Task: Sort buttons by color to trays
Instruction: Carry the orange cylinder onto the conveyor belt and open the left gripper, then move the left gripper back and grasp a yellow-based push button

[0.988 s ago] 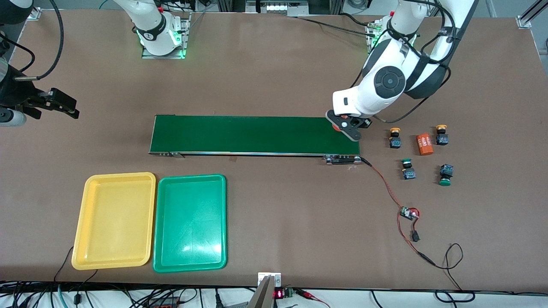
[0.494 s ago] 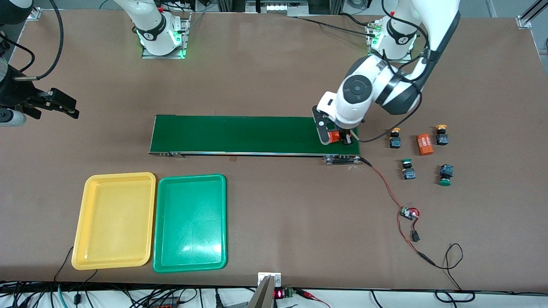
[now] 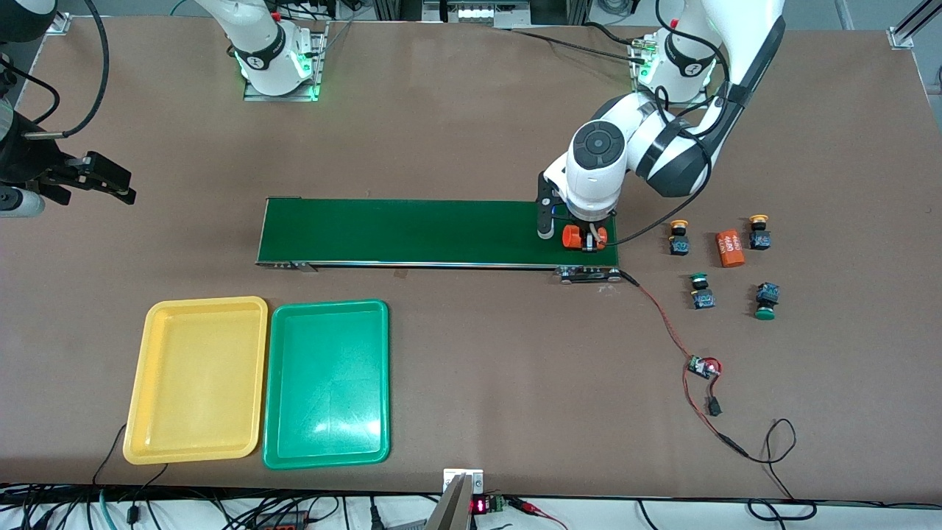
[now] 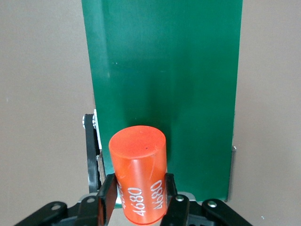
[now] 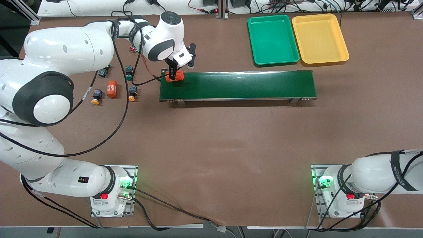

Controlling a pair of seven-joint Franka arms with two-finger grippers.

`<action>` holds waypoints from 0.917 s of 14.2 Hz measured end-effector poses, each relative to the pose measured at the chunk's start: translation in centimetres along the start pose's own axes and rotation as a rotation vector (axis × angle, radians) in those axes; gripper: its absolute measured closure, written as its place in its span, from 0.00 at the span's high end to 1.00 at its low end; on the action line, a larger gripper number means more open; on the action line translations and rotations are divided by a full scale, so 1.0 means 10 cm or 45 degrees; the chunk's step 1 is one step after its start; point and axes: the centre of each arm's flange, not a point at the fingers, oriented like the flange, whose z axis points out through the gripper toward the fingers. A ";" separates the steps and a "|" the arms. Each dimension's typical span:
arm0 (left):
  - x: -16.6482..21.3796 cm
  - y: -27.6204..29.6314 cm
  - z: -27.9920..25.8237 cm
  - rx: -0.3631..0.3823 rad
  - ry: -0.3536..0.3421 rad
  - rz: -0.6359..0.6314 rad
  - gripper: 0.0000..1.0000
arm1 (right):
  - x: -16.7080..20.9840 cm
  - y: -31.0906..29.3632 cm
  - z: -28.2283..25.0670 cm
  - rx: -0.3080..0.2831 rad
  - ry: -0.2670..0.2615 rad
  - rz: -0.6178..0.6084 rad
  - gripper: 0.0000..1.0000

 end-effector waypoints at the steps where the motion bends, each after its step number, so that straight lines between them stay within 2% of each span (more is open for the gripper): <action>1: 0.00 0.00 0.02 -0.003 -0.003 0.004 0.45 | 0.00 0.00 0.00 0.000 0.000 0.000 1.00; 5: 0.03 0.02 0.19 -0.041 -0.009 0.012 0.46 | 0.00 0.00 0.00 0.000 0.000 0.000 1.00; 6: 0.03 0.02 0.21 -0.047 -0.009 0.013 0.51 | 0.00 0.00 0.00 0.000 0.000 0.000 1.00; 9: -0.04 -0.05 0.04 -0.020 0.015 -0.025 0.79 | 0.00 0.00 0.00 0.000 0.000 0.000 1.00; 11: -0.32 -0.22 -0.25 0.032 0.044 -0.115 0.99 | 0.00 0.00 0.00 0.000 0.000 0.000 1.00; 13: -0.82 -0.42 -0.40 0.068 0.022 -0.228 1.00 | 0.00 0.00 0.00 0.000 -0.001 0.001 1.00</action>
